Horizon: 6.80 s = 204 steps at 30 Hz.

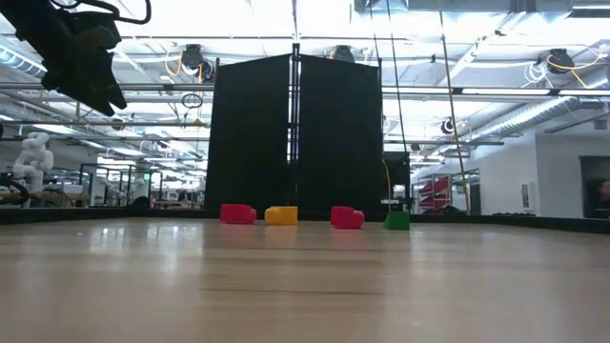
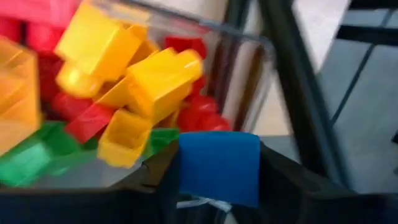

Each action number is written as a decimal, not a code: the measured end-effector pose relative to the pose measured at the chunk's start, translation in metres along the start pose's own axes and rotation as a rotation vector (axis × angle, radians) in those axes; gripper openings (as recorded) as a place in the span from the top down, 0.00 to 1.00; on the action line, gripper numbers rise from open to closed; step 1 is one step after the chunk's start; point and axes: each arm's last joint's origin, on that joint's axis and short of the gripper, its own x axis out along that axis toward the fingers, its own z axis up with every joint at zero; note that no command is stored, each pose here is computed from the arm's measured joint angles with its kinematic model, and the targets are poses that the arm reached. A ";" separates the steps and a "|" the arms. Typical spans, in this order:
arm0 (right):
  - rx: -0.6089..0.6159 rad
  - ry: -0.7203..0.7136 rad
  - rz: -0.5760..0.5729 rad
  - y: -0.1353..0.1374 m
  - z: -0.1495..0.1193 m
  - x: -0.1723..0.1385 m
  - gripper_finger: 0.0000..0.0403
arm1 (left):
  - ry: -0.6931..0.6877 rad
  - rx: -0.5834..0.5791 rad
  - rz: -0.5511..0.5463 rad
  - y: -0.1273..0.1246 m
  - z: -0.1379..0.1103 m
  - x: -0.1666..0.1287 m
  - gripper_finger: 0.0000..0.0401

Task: Sort blocks by size
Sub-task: Put the blue half cylindrical block into the right transparent bin, then put the green triangular block into the left transparent bin, then put the red game piece into the right transparent bin

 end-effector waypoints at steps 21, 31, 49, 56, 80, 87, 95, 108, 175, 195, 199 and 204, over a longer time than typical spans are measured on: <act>0.118 -0.394 0.633 0.071 0.059 -0.038 0.38 | -0.001 0.000 0.000 0.000 0.000 0.000 0.36; 0.237 -0.744 0.447 0.121 0.216 -0.067 0.38 | -0.001 0.000 -0.001 0.000 0.000 0.000 0.36; 0.307 -0.827 0.430 0.152 0.307 0.027 0.38 | -0.001 0.004 -0.001 0.000 0.000 0.000 0.36; 0.350 -0.770 0.554 0.148 0.322 0.064 0.38 | -0.001 0.007 -0.001 0.000 0.000 0.000 0.36; 0.109 -0.725 0.529 0.151 0.327 0.055 0.72 | -0.011 0.005 0.011 0.000 0.001 0.000 0.36; -0.030 -0.757 0.574 0.155 0.296 -0.018 0.72 | -0.011 0.004 0.011 0.000 0.001 0.000 0.36; -0.106 -0.737 0.516 0.123 0.215 -0.104 0.72 | -0.009 0.002 0.012 0.000 0.000 0.000 0.36; 0.111 -0.572 0.618 0.052 0.056 -0.079 0.72 | -0.008 0.003 0.012 0.000 0.000 0.000 0.36; -1.029 -0.465 1.432 0.369 0.117 -0.110 0.30 | 0.001 0.006 -0.006 0.000 0.000 0.000 0.36; -0.360 -1.055 0.470 0.228 0.268 -0.189 0.48 | 0.000 0.007 -0.005 0.000 0.000 0.000 0.36; -0.222 -0.984 0.323 0.211 0.318 -0.182 0.47 | 0.000 0.006 -0.005 0.000 0.000 0.000 0.36; -0.102 -0.826 0.190 0.202 0.370 -0.161 0.45 | -0.001 0.006 -0.004 0.000 0.000 0.000 0.36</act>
